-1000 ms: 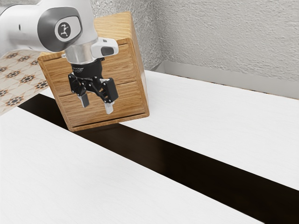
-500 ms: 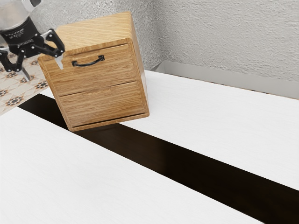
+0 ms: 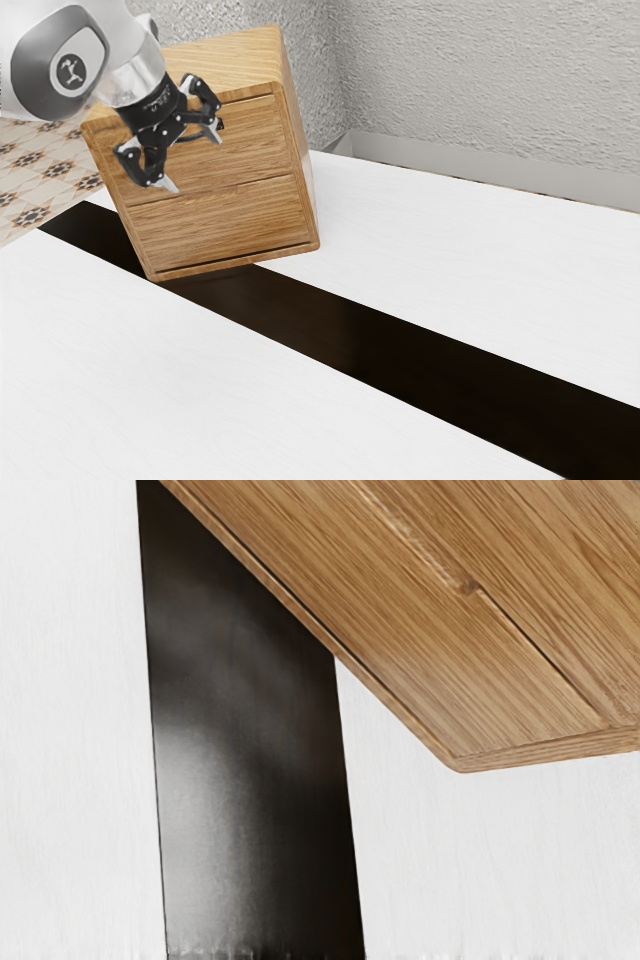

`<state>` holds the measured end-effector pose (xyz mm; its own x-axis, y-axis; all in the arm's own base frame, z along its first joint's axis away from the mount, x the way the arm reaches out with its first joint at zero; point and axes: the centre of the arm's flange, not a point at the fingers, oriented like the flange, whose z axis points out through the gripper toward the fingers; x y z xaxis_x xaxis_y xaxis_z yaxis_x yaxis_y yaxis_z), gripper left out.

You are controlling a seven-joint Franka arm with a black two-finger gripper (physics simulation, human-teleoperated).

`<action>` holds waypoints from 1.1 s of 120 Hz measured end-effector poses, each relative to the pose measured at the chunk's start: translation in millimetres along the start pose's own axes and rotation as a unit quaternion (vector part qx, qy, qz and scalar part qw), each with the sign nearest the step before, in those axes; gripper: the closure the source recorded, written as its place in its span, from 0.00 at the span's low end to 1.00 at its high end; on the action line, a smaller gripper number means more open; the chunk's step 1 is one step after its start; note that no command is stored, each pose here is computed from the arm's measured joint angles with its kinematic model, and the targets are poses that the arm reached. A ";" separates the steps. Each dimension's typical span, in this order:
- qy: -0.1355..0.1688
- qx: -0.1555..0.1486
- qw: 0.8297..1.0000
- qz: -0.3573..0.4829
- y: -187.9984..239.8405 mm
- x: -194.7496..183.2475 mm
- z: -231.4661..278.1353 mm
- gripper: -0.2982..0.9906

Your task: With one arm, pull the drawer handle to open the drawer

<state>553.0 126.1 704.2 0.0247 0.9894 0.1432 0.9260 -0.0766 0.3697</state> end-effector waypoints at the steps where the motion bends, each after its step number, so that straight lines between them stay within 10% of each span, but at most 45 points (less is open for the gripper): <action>1: 0.000 -0.002 1.000 -0.003 -0.6 -0.4 0.0 0.23; 32: 0.040 -0.039 0.984 -0.170 -31.9 93.3 11.3 0.23; 64: 0.018 -0.065 0.975 -0.211 -10.4 38.6 21.0 0.23; 132: 0.041 -0.068 0.941 -0.328 -1.0 76.2 50.8 0.23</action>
<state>573.1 207.9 668.1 -0.5702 0.8167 -0.0885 0.6746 0.5270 0.5169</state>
